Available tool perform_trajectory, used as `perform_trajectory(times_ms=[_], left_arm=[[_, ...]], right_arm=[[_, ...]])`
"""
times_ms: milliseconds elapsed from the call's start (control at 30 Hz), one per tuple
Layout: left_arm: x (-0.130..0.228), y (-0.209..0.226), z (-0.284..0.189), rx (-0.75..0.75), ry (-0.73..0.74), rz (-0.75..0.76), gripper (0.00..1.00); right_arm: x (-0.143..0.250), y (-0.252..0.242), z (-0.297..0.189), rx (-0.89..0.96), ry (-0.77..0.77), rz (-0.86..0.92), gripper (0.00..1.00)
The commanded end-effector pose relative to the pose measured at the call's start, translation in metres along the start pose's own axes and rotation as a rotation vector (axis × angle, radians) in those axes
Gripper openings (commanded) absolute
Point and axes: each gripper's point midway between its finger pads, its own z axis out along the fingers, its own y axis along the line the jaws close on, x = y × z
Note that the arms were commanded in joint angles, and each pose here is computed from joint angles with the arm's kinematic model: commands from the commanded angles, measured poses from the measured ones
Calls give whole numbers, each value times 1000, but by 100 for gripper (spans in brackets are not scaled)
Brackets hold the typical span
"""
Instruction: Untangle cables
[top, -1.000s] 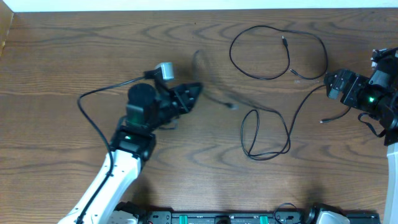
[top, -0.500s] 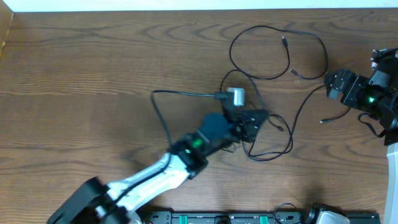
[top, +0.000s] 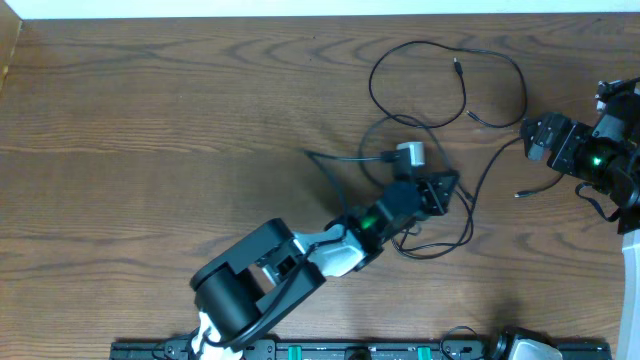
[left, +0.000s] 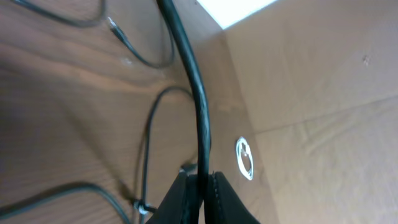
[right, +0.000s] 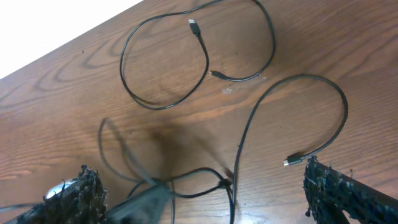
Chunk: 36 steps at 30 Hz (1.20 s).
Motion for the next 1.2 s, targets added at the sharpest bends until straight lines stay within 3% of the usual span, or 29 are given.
perform_trajectory(times_ms=[0, 100, 167, 233, 267, 467, 733, 1167], left_arm=[[20, -25, 12, 65, 132, 79, 13], [39, -24, 6, 50, 258, 187, 22], [51, -15, -3, -6, 333, 215, 43], [59, -3, -15, -82, 394, 236, 79], [61, 1, -21, -112, 417, 244, 86], [47, -25, -51, -114, 434, 349, 87], [-14, -94, -100, -54, 232, 530, 88], [-139, -42, -223, -673, -236, 614, 90]], right_arm=[[-2, -4, -3, 25, -13, 8, 99], [-2, -5, -3, 30, -14, 8, 99], [-2, -5, -3, 30, -15, 8, 99], [-2, -5, -3, 30, -15, 8, 99], [-2, -5, -3, 30, -15, 8, 99], [-1, -5, -2, 26, -8, 17, 99], [25, -2, 17, -14, 78, 68, 99], [40, 27, 100, -157, 102, -44, 99]])
